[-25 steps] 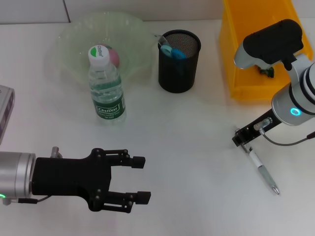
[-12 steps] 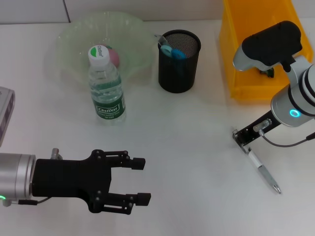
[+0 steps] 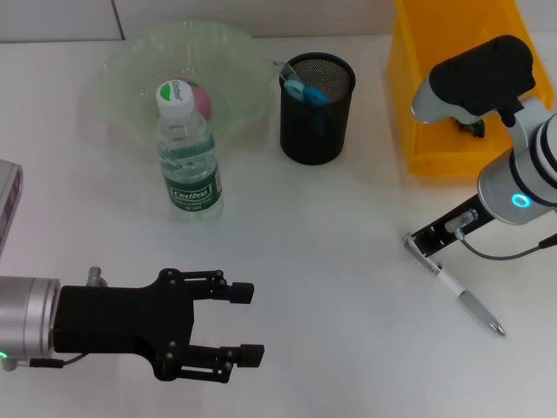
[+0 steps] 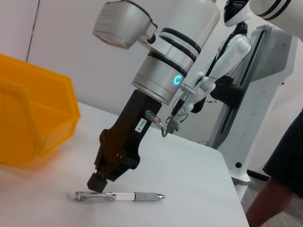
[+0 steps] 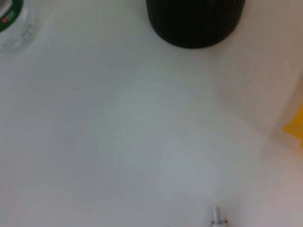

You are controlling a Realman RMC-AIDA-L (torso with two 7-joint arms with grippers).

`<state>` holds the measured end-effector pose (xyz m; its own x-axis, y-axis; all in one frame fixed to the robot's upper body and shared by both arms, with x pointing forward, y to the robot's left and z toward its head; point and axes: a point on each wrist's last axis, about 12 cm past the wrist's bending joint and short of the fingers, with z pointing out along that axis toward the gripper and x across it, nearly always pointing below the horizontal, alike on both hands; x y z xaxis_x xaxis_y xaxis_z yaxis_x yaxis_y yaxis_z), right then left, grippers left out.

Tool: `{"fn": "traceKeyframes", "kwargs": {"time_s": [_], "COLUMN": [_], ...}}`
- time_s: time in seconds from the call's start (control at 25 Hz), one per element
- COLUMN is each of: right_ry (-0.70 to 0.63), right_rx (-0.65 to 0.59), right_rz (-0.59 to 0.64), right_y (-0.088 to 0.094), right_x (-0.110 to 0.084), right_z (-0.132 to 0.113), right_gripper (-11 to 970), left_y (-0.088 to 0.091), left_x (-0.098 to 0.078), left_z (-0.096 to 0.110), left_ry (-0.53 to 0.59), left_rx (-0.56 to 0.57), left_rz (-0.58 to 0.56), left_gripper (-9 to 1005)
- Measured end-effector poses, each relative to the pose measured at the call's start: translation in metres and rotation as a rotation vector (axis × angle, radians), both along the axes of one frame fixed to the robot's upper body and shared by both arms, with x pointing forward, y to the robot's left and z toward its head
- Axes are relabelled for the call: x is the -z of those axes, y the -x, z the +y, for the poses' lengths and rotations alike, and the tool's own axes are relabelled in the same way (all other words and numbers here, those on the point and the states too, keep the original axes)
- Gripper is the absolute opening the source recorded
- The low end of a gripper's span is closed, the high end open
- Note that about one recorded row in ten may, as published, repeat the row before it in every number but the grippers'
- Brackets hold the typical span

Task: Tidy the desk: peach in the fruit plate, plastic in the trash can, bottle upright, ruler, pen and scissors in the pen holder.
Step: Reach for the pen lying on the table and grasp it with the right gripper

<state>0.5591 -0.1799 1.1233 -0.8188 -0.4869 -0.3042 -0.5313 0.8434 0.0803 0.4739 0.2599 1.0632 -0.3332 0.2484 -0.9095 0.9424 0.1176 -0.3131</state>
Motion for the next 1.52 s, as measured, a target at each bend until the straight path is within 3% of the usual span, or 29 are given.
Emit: {"fn": "traceKeyframes", "kwargs": {"time_s": [0.28,0.68,0.8,1.04,1.52], "right_ry": [-0.018,-0.009,-0.006,-0.007,0.0], "right_rx": [-0.016,-0.018,-0.014,-0.014,-0.022], "right_rz": [-0.005,0.012,0.014,0.007,0.007], "right_y": [0.002,0.003,0.003,0.002,0.001], "right_x": [-0.009,-0.009,-0.006,-0.004,0.0], "right_z": [0.0,-0.001,-0.002,-0.001,0.002], "right_gripper": [-2,17,204,411,408], "left_y": [0.0,0.0,-0.002,-0.002,-0.003], "left_x": [0.0,0.0,-0.001,-0.001,-0.001], "left_z": [0.0,0.0,-0.001,-0.001,-0.002], "left_ry": [0.002,0.001,0.0,0.0,-0.004], "left_rx": [0.003,0.0,0.005,0.005,-0.001], "left_rz": [0.001,0.001,-0.004,-0.006,-0.008], "left_gripper": [784,784,784,784,784]}}
